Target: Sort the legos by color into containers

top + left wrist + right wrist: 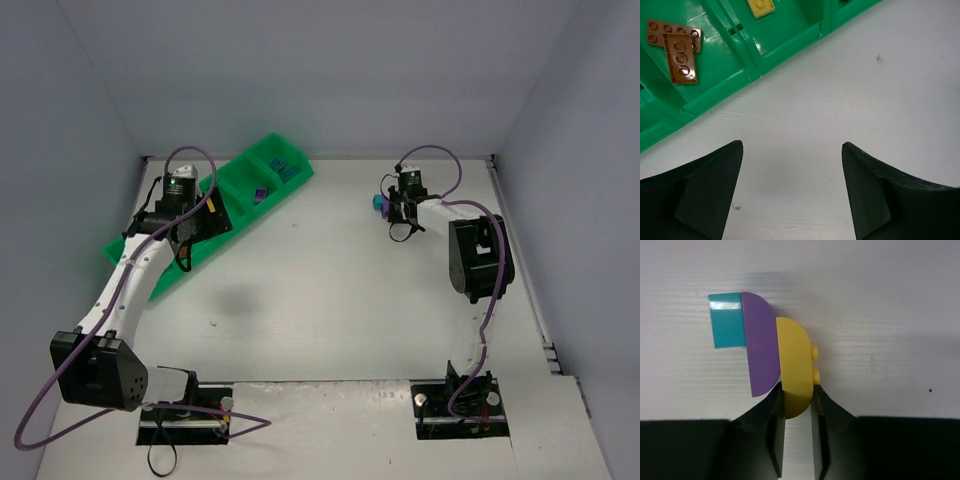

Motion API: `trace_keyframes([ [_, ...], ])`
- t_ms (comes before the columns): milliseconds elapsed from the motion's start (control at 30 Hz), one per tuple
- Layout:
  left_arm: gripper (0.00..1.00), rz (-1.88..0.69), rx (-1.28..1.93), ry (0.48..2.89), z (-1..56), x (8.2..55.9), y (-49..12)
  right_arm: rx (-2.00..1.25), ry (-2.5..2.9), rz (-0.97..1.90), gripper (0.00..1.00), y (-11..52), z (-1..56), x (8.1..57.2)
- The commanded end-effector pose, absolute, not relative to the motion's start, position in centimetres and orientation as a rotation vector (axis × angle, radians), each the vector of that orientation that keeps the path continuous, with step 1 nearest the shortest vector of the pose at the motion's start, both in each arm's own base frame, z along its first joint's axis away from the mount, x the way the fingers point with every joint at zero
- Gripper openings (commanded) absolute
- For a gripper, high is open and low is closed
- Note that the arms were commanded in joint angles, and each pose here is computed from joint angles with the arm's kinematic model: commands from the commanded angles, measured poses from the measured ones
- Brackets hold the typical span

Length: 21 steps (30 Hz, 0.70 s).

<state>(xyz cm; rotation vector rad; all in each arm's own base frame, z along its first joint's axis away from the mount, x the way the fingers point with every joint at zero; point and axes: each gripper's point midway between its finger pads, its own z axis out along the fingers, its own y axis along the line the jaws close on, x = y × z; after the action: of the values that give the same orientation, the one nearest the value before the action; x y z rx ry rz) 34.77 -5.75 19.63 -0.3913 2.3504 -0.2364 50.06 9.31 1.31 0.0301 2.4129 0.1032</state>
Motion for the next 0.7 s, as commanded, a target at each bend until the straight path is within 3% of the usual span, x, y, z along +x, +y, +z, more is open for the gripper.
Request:
trace_keyframes([
  [0, 0.74, -0.267, -0.357, 2.280, 21.9, 34.8, -6.2, 0.004, 2.404, 0.128, 0.07, 9.6, 1.4, 51.0],
  [67, 0.74, -0.280, -0.338, 2.277, 22.2, 34.7, -6.5, -0.013, 2.401, 0.124, 0.00, 9.5, 1.6, 50.9],
  [367, 0.74, -0.427, -0.234, 2.249, 23.4, 34.7, -10.4, -0.139, 2.368, 0.188, 0.00, 13.2, 3.7, 46.2],
  [667, 0.74, -0.854, -0.196, 2.139, 26.3, 34.9, -18.1, -0.370, 2.165, 0.412, 0.00, 22.1, 10.0, 39.5],
])
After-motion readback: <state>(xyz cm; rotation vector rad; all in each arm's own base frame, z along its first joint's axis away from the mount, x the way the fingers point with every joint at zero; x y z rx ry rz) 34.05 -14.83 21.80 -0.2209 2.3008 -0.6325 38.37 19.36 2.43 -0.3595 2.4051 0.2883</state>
